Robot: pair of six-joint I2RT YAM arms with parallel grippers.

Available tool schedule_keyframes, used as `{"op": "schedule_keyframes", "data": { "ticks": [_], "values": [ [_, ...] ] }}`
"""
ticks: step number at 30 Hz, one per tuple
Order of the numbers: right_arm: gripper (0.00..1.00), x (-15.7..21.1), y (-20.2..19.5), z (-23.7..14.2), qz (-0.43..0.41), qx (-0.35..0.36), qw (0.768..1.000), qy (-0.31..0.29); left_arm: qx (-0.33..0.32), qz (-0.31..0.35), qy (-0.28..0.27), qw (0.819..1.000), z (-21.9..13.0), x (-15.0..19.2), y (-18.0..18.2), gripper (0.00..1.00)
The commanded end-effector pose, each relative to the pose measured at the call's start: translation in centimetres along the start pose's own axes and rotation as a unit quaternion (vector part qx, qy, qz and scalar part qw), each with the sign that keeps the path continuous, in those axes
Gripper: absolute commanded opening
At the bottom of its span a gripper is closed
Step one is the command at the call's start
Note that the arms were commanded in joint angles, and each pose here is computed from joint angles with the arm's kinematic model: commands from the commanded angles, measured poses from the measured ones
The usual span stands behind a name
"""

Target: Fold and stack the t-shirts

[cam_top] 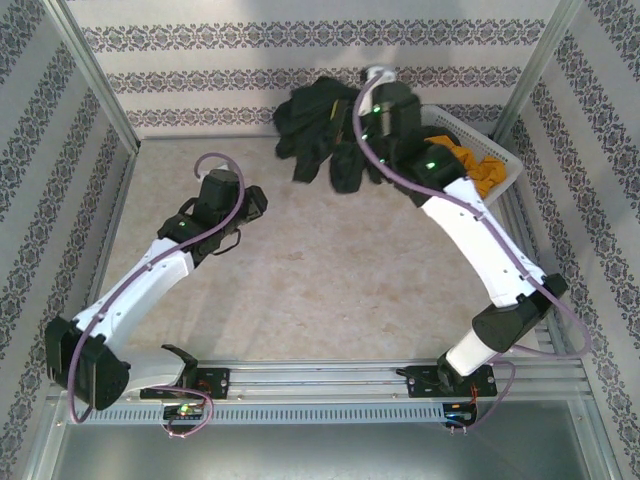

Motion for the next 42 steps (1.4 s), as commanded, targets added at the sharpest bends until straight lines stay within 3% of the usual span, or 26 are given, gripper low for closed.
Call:
{"op": "schedule_keyframes", "data": {
  "ticks": [1,3,5,9,13,19,25,27,31,35,39,40,42],
  "values": [
    [0.32,4.3,0.8,1.8,0.017,-0.037,0.997,0.062,-0.083,0.002,-0.043,0.996,-2.2,-0.6,3.4,0.57],
    [0.51,7.7,-0.5,1.8,0.019,-0.021,0.994,0.110,-0.089,-0.005,-0.045,0.995,-2.8,-0.6,4.2,0.63],
    [0.60,10.9,-2.4,1.4,0.034,-0.002,0.989,0.142,-0.087,-0.013,-0.030,0.996,-2.9,-0.2,4.9,0.68],
    [0.59,15.4,-4.9,0.7,0.044,0.030,0.977,0.209,-0.092,-0.041,0.017,0.995,-1.8,1.3,6.5,0.72],
    [0.58,19.0,-5.3,0.4,0.058,0.035,0.966,0.248,-0.119,-0.118,0.082,0.982,0.7,2.6,9.7,0.72],
    [0.58,24.2,-5.2,1.5,0.107,0.027,0.940,0.323,-0.139,-0.202,0.118,0.962,4.0,2.1,13.3,0.72],
    [0.59,27.8,-5.3,2.1,0.130,0.022,0.916,0.379,-0.234,-0.200,0.191,0.932,5.7,4.0,15.8,0.68],
    [0.60,28.7,-5.0,2.3,0.128,0.014,0.910,0.394,-0.262,-0.191,0.193,0.926,5.2,4.7,16.7,0.70],
    [0.60,30.7,-4.3,2.4,0.114,0.001,0.898,0.424,-0.262,-0.172,0.191,0.930,4.7,5.3,17.5,0.72],
    [0.61,33.3,-3.5,2.8,0.099,-0.014,0.882,0.460,-0.255,-0.187,0.249,0.915,6.0,7.9,18.1,0.72],
    [0.55,35.7,-3.1,3.4,0.099,-0.013,0.862,0.497,-0.268,-0.179,0.264,0.909,7.1,9.7,18.7,0.61],
    [0.52,36.0,-3.3,3.4,0.100,-0.008,0.860,0.501,-0.267,-0.182,0.260,0.910,7.3,9.7,18.9,0.54],
    [0.40,36.4,-3.5,3.7,0.103,-0.005,0.858,0.503,-0.258,-0.184,0.242,0.917,7.7,9.2,18.7,0.27]
  ]
}}
Point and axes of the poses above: each hand's point on the last joint's axis, 136 mm out from that joint toward the fingers, its own z axis out along the fingers, its own y axis along the line the jaws close on, x = y × z, the point moved 6 cm from there along -z, back along the fingers, and after that the axes turned 9 degrees about -z, right-handed, at the moved point
